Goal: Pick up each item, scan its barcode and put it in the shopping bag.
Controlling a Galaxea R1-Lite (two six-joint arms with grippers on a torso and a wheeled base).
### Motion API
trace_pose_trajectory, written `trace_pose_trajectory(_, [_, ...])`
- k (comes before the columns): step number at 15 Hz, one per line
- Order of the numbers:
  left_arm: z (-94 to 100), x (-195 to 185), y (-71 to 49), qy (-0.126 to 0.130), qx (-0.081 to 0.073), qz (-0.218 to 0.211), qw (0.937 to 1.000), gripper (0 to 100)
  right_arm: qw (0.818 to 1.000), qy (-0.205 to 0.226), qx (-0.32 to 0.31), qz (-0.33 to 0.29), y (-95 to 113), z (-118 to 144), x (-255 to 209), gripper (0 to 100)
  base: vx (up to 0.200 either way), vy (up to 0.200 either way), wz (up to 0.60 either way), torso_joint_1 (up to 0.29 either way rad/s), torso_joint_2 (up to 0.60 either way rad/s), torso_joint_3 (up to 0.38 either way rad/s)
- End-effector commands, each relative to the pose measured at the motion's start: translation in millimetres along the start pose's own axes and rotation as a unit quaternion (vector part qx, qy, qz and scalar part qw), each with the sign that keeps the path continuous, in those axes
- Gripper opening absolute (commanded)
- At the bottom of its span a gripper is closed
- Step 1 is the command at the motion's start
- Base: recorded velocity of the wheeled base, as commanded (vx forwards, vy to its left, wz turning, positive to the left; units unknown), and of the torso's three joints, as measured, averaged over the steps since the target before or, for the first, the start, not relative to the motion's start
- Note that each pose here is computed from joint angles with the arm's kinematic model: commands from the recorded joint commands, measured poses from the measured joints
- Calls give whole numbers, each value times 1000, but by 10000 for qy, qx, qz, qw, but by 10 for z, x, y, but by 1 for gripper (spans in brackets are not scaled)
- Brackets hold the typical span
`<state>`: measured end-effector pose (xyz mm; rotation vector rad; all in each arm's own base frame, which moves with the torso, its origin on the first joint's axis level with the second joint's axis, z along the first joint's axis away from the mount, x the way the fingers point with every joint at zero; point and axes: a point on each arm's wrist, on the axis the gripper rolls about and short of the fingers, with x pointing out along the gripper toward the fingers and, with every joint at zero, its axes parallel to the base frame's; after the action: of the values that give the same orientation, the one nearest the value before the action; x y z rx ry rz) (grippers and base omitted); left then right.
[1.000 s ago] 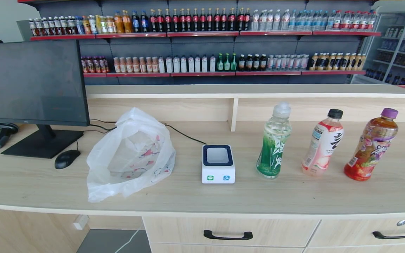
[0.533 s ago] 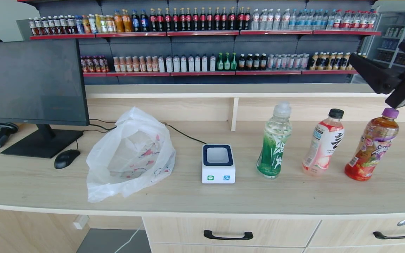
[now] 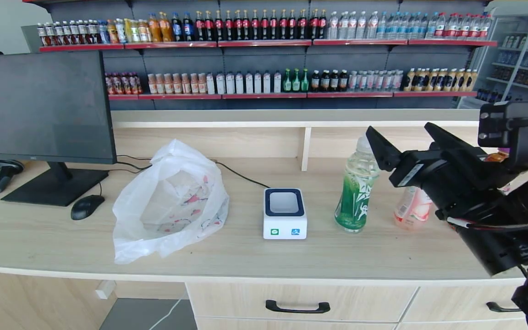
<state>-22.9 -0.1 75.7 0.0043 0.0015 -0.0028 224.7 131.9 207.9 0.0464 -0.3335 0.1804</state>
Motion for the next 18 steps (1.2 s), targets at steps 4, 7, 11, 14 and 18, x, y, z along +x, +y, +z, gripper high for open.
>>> trace_pose_trajectory(4, [-1, 0, 0, 0, 2, -2, 10000, 100, 9967, 753, -294, 46, -47, -369, -183, 100, 0, 0, 0, 0, 0, 0])
trace_pose_trajectory(7, [-1, 0, 0, 0, 2, -2, 10000, 100, 9931, 1139, -291, -19, -96, -571, -241, 100, 0, 0, 0, 0, 0, 0])
trace_pose_trajectory(11, [-1, 0, 0, 0, 2, -2, 10000, 100, 9893, 1418, -303, -175, -145, -797, -176, 100, 0, 0, 0, 0, 0, 0])
trace_pose_trajectory(14, [-1, 0, 0, 0, 2, -2, 10000, 100, 9877, 1481, -297, -391, -256, -835, -161, 100, 0, 0, 0, 0, 0, 0])
trace_pose_trajectory(18, [-1, 0, 0, 0, 2, -2, 10000, 100, 9864, 1579, -267, -379, -247, -889, -172, 100, 0, 0, 0, 0, 0, 0])
